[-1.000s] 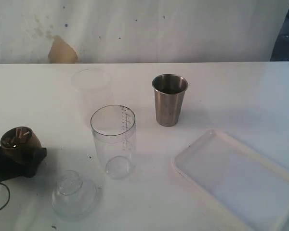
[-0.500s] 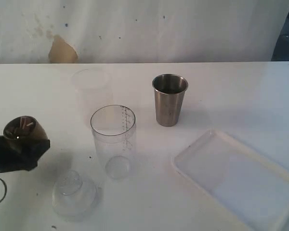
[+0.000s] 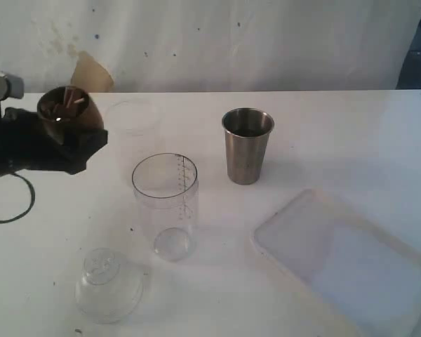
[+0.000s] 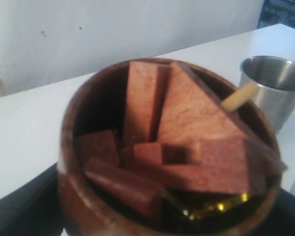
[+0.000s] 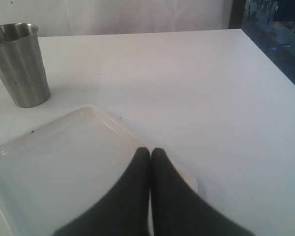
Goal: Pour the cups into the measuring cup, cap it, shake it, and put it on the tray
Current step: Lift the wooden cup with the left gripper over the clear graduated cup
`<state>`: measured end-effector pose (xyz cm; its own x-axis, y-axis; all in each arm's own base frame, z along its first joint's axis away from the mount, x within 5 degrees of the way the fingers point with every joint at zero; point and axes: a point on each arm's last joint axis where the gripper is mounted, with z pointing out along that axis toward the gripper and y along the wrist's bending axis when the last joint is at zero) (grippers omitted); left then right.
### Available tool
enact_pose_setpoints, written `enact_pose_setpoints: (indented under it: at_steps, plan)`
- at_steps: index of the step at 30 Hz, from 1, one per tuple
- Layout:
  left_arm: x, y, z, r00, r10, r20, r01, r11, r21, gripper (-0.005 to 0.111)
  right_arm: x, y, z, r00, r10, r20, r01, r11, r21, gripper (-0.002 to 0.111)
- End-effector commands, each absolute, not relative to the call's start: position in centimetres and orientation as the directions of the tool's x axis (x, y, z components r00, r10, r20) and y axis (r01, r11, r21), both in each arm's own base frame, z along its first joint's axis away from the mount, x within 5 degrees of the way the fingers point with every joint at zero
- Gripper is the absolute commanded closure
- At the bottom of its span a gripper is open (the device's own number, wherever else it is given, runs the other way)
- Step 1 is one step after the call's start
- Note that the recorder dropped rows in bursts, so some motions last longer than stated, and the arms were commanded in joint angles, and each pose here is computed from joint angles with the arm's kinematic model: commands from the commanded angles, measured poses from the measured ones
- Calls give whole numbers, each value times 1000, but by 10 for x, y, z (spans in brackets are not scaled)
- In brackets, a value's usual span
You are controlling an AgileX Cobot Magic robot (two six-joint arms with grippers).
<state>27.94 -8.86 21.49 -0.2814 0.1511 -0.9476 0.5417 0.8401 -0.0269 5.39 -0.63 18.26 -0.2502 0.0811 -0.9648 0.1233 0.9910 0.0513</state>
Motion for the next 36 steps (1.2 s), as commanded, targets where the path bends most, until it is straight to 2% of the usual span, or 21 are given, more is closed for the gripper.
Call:
enact_pose_setpoints:
  at_steps: [1,10,20,27,36]
  plan:
    - [286,-114,237,-252,220,-942,571,820,38,107,54,-6,182,-248,75,-966,123,991,46,108]
    - [292,-143,265,-64,376,-925,642,724,250,107,54,-6,182,-248,75,-966,123,991,46,108]
    - [303,-150,237,-71,431,-899,681,680,273,107,54,-6,182,-248,75,-966,123,991,46,108]
    - [312,-159,249,13,445,-896,681,652,334,107,54,-6,182,-248,75,-966,123,991,46,108]
    - [317,-172,245,231,635,-738,659,456,598,107,54,-6,182,-248,75,-966,123,991,46,108]
